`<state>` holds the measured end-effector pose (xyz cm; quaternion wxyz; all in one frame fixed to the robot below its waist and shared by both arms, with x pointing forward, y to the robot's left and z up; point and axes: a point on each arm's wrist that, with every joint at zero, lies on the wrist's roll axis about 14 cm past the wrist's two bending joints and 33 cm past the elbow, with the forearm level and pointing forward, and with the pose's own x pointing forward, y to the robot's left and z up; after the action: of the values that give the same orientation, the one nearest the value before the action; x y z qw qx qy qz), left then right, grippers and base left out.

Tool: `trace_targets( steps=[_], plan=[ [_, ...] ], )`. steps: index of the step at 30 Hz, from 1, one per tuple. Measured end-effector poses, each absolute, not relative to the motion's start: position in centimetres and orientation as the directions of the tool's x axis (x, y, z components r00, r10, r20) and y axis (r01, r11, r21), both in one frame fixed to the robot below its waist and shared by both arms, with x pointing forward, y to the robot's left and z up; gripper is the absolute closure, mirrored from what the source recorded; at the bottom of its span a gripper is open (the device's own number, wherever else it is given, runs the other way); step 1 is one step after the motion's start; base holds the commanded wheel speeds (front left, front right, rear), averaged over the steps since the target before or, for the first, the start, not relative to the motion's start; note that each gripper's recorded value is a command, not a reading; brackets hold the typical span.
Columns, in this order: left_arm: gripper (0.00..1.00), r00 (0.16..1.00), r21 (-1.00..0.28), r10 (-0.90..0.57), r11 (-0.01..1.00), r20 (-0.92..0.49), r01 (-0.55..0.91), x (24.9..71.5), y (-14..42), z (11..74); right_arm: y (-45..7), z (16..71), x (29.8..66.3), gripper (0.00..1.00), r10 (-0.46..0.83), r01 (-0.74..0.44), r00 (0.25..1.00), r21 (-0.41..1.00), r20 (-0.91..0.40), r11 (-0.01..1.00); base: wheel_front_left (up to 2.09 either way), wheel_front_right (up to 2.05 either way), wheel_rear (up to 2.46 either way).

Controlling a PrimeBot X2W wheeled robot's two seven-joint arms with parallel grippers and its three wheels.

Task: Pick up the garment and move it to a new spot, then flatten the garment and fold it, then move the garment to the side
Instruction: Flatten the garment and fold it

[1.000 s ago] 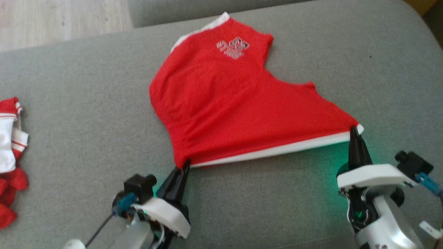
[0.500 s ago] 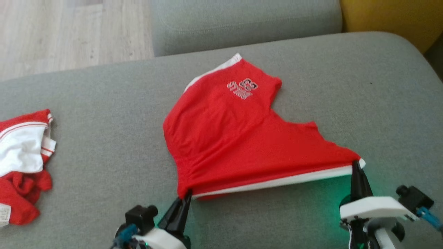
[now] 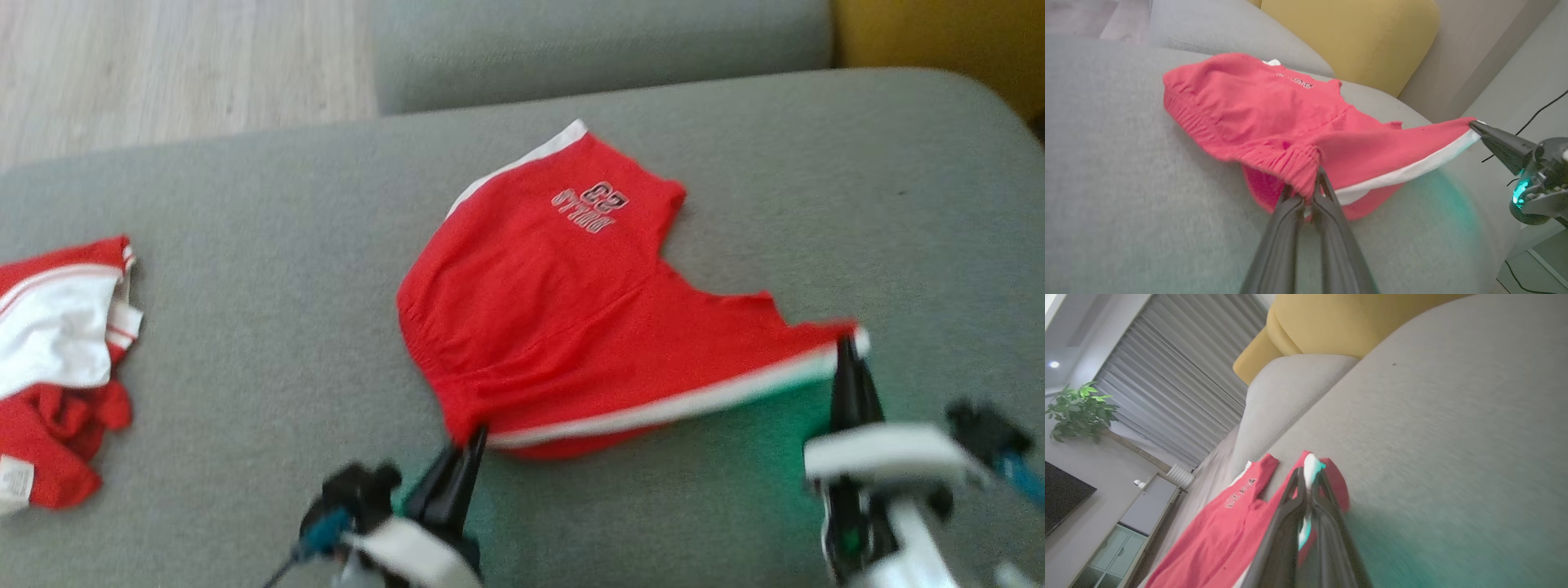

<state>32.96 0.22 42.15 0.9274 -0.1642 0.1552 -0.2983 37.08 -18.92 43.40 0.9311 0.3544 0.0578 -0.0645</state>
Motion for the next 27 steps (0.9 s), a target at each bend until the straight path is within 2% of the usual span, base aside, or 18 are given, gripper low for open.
trace_targets(
  steps=[6,10,17,25,26,27],
  plan=[
    [1.00,0.801,-0.361,-0.593,0.766,-0.078,0.532,37.8,0.3,45.9,-15.7,49.2,45.5,1.00,0.039,-0.024,0.999,0.640,-0.009,0.768,0.00,0.00,0.00],
    [1.00,0.830,-0.349,-0.556,0.786,-0.041,0.510,40.5,1.6,47.1,-14.0,51.7,50.7,1.00,0.107,-0.109,0.994,0.591,0.038,0.799,0.00,0.00,0.00],
    [1.00,0.869,-0.346,-0.494,0.815,0.002,0.464,44.9,3.4,48.4,-10.4,50.6,57.2,1.00,0.208,-0.168,0.978,0.494,-0.026,0.853,0.00,0.00,0.00],
    [1.00,0.905,-0.358,-0.421,0.856,-0.065,0.373,48.2,6.0,46.0,-7.1,45.6,60.4,1.00,0.274,-0.188,0.949,0.421,-0.153,0.887,0.00,0.00,0.00],
    [0.85,0.907,-0.360,-0.414,0.860,-0.078,0.361,48.3,6.3,45.5,-6.8,45.0,60.5,0.76,0.280,-0.192,0.945,0.409,-0.168,0.892,0.00,0.00,0.00],
    [0.85,0.909,-0.362,-0.408,0.863,-0.088,0.353,48.4,6.5,45.1,-6.8,44.5,60.6,0.76,0.280,-0.190,0.943,0.402,-0.178,0.896,0.00,0.00,0.00]
  ],
)
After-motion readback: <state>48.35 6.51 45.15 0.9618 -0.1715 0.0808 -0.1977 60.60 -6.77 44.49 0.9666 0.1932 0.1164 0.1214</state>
